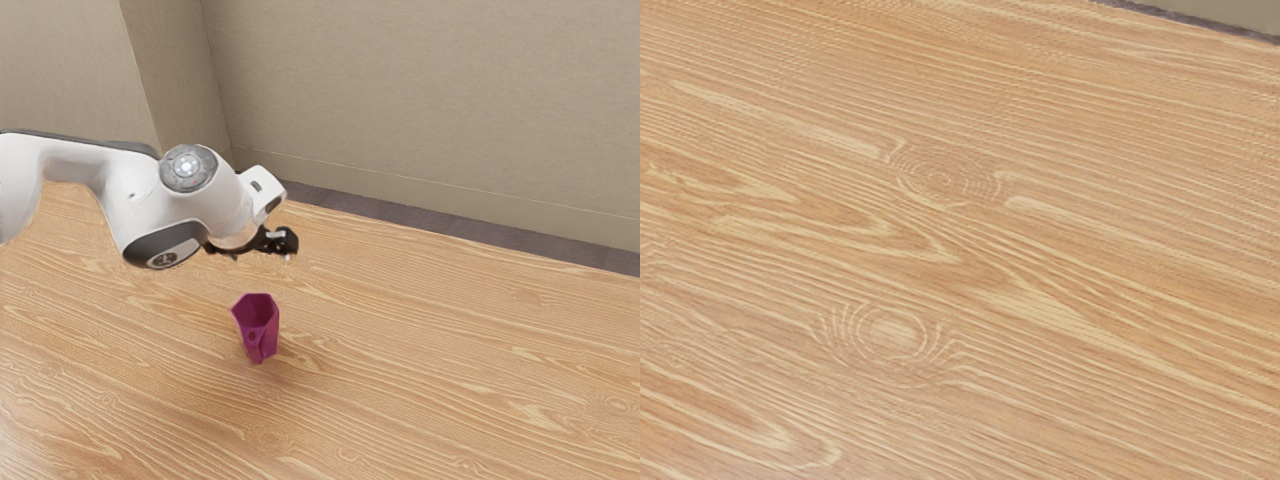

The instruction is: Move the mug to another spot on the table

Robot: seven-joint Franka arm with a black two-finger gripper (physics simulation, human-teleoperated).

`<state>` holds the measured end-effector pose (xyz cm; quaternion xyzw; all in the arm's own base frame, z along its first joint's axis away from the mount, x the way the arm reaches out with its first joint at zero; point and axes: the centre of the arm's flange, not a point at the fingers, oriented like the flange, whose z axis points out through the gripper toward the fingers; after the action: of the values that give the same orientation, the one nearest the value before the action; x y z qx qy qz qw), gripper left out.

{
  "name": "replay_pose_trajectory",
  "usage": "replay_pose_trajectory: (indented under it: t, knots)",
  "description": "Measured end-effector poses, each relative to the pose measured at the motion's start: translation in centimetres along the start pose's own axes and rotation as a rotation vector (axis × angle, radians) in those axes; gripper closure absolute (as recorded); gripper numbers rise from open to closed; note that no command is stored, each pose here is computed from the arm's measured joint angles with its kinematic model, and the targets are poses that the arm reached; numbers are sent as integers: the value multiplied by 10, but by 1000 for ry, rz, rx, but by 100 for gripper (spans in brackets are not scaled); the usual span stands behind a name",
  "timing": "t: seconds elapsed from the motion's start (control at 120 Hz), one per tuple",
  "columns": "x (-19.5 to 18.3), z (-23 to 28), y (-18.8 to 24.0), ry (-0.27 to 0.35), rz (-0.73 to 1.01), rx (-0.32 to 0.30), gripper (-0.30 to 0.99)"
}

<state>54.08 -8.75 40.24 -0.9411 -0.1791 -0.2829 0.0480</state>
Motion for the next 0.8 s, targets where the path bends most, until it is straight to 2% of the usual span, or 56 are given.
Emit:
replay_pose_trajectory:
  t: [0.125, 0.258, 0.375, 0.5, 0.6, 0.7, 0.75, 0.8]
  knots:
    - [47, 7, 2, -20, -36, -51, 0]
    - [102, 8, -19, -46, -55, -25, 0]
    - [137, -11, -24, -101, -25, 9, 0]
    - [154, -36, -20, -169, 102, 51, 0]
    - [151, -44, -18, -225, 220, 77, 0]
    - [158, -81, 4, -253, 326, 49, 0]
    - [169, -116, 18, -238, 384, 26, 0]
    - [180, -157, 23, -211, 428, 34, 0]
